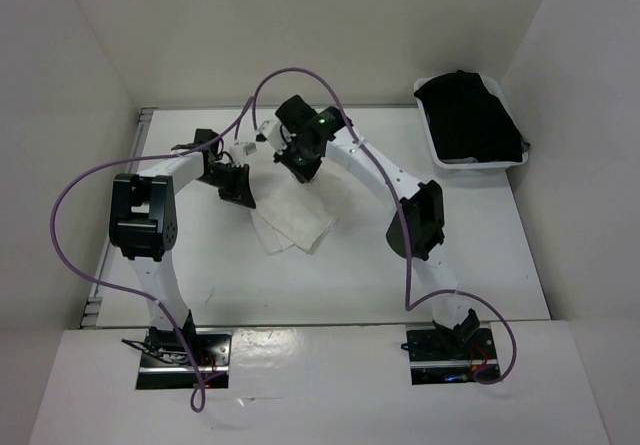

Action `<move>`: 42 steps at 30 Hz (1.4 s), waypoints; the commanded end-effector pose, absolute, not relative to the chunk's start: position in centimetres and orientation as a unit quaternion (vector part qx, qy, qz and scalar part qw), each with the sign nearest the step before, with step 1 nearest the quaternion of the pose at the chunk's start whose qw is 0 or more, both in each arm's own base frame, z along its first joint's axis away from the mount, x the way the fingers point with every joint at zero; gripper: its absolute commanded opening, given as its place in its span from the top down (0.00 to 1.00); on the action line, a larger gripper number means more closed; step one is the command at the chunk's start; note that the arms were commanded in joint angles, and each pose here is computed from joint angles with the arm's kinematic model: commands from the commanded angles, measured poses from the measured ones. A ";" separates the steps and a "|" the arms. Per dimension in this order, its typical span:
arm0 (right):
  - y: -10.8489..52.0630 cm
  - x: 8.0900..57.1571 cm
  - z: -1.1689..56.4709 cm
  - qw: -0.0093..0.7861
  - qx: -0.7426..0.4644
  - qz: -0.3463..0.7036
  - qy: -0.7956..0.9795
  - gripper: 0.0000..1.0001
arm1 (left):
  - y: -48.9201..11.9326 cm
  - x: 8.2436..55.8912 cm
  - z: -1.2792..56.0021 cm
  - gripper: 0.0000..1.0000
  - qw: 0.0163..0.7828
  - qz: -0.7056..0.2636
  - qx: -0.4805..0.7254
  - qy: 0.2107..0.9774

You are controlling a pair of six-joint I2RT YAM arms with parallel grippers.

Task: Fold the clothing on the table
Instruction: Fold the skirt

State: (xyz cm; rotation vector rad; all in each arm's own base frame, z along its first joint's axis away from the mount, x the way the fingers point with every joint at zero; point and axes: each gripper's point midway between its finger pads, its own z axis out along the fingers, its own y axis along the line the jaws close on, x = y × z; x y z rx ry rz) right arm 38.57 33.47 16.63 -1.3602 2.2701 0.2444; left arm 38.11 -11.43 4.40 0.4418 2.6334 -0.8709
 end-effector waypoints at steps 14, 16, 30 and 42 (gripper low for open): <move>39.9 35.2 11.5 0.185 -0.521 0.130 0.823 1.00 | -12.5 38.5 5.2 0.98 0.173 -0.337 0.148 0.914; 40.7 35.2 11.0 0.186 -0.525 0.132 0.820 1.00 | -12.5 38.5 5.2 0.98 0.171 -0.338 0.144 0.914; 42.3 33.2 10.6 0.168 -0.533 0.157 0.814 0.58 | -12.5 38.3 5.3 0.97 0.171 -0.338 0.144 0.914; 44.4 29.8 18.1 0.195 -0.582 0.276 0.740 0.23 | -12.0 38.6 6.4 0.90 0.186 -0.318 0.151 0.917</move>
